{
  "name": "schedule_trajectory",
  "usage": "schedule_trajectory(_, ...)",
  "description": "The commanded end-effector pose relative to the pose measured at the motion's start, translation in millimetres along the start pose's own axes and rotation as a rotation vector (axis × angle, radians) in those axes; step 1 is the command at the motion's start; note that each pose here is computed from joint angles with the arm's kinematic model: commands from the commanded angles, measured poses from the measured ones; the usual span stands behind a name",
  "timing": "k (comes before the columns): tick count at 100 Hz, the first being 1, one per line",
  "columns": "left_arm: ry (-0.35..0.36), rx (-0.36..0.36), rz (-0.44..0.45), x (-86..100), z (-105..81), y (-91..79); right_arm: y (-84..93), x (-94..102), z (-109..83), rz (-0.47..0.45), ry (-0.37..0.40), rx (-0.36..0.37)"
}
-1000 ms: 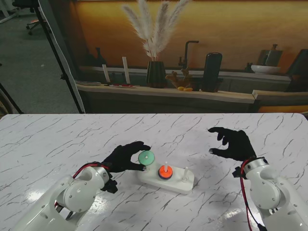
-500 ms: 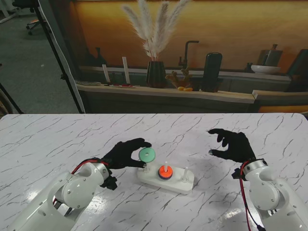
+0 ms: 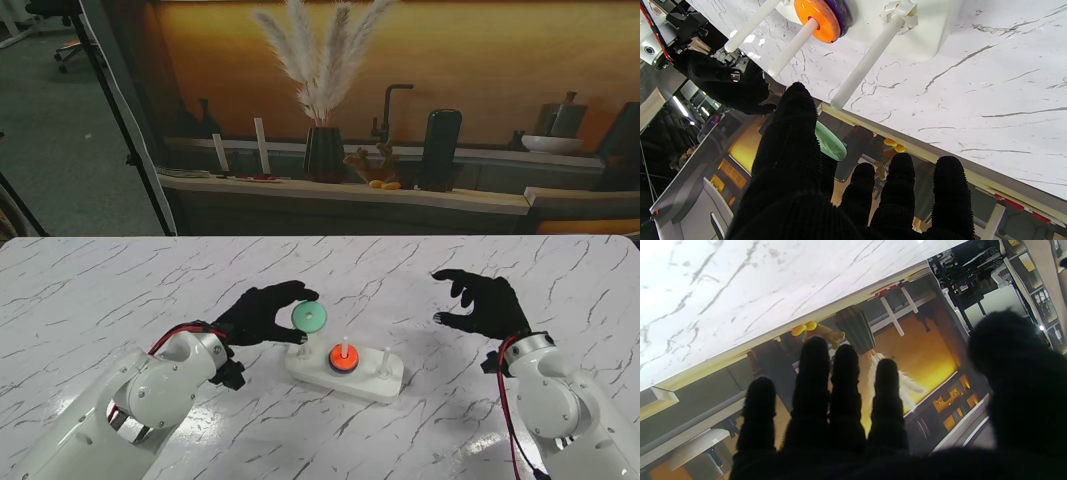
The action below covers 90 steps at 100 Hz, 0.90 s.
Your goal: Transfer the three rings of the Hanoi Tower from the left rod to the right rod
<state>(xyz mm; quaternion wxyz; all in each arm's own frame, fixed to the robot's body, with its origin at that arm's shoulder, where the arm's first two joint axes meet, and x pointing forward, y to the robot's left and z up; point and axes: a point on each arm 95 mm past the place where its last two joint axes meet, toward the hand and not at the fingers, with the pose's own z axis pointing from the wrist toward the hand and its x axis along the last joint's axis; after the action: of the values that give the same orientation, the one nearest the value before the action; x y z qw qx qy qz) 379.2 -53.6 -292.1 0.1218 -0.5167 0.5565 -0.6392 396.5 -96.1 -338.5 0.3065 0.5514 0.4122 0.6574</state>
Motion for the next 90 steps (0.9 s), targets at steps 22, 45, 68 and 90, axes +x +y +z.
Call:
schedule_trajectory(22, 0.070, -0.017, -0.008, 18.3, 10.1, 0.8, -7.3, -9.7, -5.2, 0.000, -0.045, 0.009)
schedule_trajectory(45, 0.104, -0.026, -0.041, 29.5, 22.2, 5.0, -6.3, -18.6, -4.3, -0.011, -0.076, 0.010)
schedule_trajectory(68, 0.135, -0.045, -0.072, 41.0, 33.9, 9.9, -8.8, -25.5, -3.9, -0.013, -0.100, 0.021)
schedule_trajectory(90, 0.168, -0.075, -0.078, 52.0, 41.1, 13.8, -12.2, -32.1, -3.9, -0.015, -0.120, 0.035)
